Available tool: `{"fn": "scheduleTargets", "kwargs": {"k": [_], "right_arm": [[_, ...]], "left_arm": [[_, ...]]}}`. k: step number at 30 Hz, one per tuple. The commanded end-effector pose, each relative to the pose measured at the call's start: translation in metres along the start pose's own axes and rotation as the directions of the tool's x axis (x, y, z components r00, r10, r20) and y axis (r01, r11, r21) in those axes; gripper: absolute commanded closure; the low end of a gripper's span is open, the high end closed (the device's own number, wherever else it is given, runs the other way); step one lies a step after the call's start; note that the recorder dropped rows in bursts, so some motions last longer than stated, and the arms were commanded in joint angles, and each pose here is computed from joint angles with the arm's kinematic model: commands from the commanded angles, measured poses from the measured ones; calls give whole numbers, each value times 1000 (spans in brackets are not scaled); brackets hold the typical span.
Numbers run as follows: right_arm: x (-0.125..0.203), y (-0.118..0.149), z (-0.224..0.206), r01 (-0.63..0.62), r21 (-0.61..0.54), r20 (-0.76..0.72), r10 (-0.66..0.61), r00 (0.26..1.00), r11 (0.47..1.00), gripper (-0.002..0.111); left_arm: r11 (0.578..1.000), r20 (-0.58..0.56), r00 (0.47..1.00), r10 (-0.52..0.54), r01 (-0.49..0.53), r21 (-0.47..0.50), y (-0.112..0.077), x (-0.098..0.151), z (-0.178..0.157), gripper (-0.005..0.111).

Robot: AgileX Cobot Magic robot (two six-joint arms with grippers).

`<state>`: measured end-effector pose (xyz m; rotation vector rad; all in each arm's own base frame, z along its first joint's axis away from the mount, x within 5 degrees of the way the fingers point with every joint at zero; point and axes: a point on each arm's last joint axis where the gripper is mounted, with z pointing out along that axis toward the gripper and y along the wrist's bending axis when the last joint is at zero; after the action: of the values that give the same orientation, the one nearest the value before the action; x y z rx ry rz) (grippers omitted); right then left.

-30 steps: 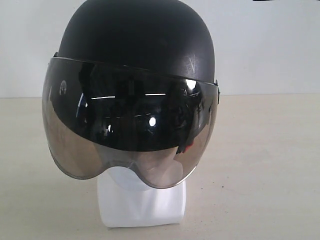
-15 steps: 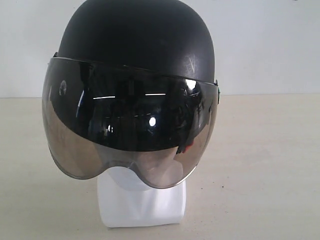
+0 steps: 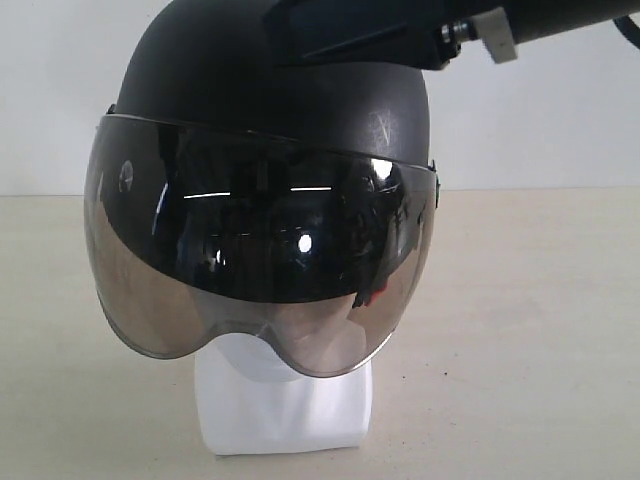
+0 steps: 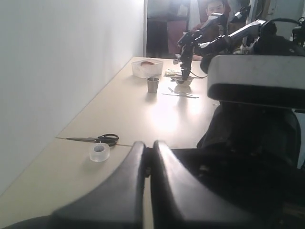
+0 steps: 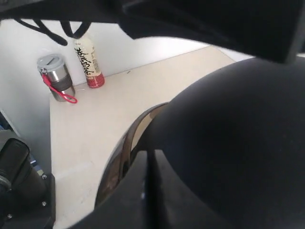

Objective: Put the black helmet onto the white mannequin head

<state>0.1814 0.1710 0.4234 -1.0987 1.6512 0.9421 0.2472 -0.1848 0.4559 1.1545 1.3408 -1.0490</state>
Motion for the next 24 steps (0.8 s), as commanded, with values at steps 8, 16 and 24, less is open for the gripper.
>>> {"fn": "scheduleTargets", "kwargs": {"k": [8, 16, 24], "right_arm": [[-3, -3, 1, -11, 37, 20, 10, 1000, 999, 108], [6, -14, 15, -65, 20, -25, 66, 998, 998, 108], [-6, -10, 20, -21, 52, -35, 23, 999, 998, 108]], "left_arm": [[997, -41, 996, 77, -76, 21, 26, 27, 16, 102], [994, -57, 994, 94, -97, -55, 50, 33, -7, 102], [993, -64, 994, 91, -95, -68, 57, 37, -12, 102]]}}
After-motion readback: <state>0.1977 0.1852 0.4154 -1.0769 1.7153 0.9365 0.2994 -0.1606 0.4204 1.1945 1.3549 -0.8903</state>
